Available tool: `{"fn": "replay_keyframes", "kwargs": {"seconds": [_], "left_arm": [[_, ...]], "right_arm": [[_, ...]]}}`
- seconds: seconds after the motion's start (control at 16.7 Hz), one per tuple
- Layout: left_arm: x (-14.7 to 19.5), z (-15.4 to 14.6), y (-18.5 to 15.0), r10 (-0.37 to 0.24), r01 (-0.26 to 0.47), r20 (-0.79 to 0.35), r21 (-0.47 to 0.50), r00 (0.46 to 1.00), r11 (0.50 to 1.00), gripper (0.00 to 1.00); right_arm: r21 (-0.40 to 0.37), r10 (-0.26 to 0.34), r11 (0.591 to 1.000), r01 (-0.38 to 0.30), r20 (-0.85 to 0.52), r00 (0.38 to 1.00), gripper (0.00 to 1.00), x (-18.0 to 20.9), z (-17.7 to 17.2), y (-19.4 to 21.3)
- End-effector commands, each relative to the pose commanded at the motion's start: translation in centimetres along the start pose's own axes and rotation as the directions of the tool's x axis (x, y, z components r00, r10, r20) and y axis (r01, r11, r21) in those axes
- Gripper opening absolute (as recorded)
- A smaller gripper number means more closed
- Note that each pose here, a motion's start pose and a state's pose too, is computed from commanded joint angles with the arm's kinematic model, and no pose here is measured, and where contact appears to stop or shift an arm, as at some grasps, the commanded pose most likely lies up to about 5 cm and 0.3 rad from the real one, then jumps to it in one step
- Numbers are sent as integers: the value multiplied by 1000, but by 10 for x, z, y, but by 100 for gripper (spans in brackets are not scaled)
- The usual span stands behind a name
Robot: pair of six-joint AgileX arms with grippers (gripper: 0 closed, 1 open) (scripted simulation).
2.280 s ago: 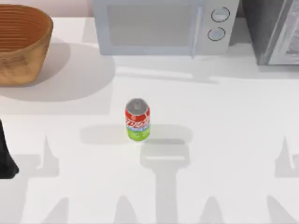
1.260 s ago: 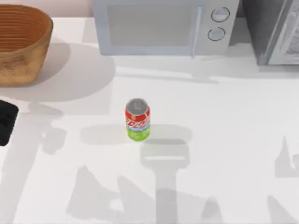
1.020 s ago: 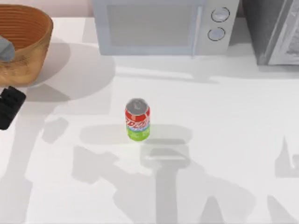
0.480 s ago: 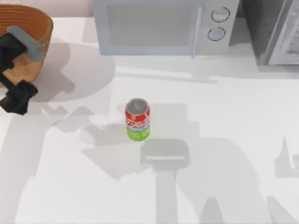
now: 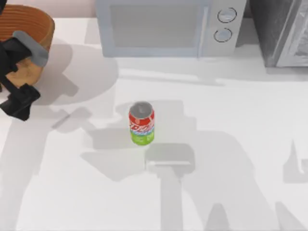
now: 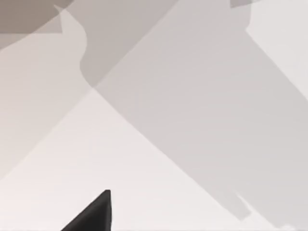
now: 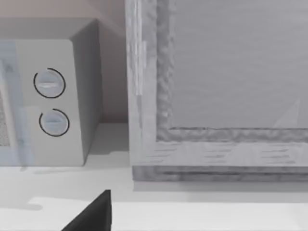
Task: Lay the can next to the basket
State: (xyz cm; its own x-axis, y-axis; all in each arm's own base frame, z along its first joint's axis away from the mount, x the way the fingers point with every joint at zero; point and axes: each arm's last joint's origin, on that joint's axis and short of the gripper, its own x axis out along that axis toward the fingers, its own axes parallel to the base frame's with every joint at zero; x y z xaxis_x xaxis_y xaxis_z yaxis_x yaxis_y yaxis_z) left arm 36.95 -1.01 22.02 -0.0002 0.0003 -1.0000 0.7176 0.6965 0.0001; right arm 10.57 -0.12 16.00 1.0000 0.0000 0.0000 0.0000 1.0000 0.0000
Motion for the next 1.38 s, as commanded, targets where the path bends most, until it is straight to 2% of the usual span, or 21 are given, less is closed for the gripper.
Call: {"fn": "replay_keyframes", "kwargs": {"seconds": [0.12, 0.48, 0.72, 1.38], "left_arm": [[6, 1, 0, -4, 4, -4, 4, 1000, 1000, 100], [56, 2, -1, 0, 0, 1, 5, 1000, 1000, 100], [60, 1, -1, -2, 2, -1, 5, 1000, 1000, 100], [60, 1, -1, -2, 2, -1, 5, 1000, 1000, 17]], "right_arm": [[0, 0, 1000, 0, 0, 1000, 100, 0, 0, 0], [0, 0, 1000, 0, 0, 1000, 100, 0, 0, 0], [0, 0, 1000, 0, 0, 1000, 100, 0, 0, 0], [0, 0, 1000, 0, 0, 1000, 100, 0, 0, 0]]}}
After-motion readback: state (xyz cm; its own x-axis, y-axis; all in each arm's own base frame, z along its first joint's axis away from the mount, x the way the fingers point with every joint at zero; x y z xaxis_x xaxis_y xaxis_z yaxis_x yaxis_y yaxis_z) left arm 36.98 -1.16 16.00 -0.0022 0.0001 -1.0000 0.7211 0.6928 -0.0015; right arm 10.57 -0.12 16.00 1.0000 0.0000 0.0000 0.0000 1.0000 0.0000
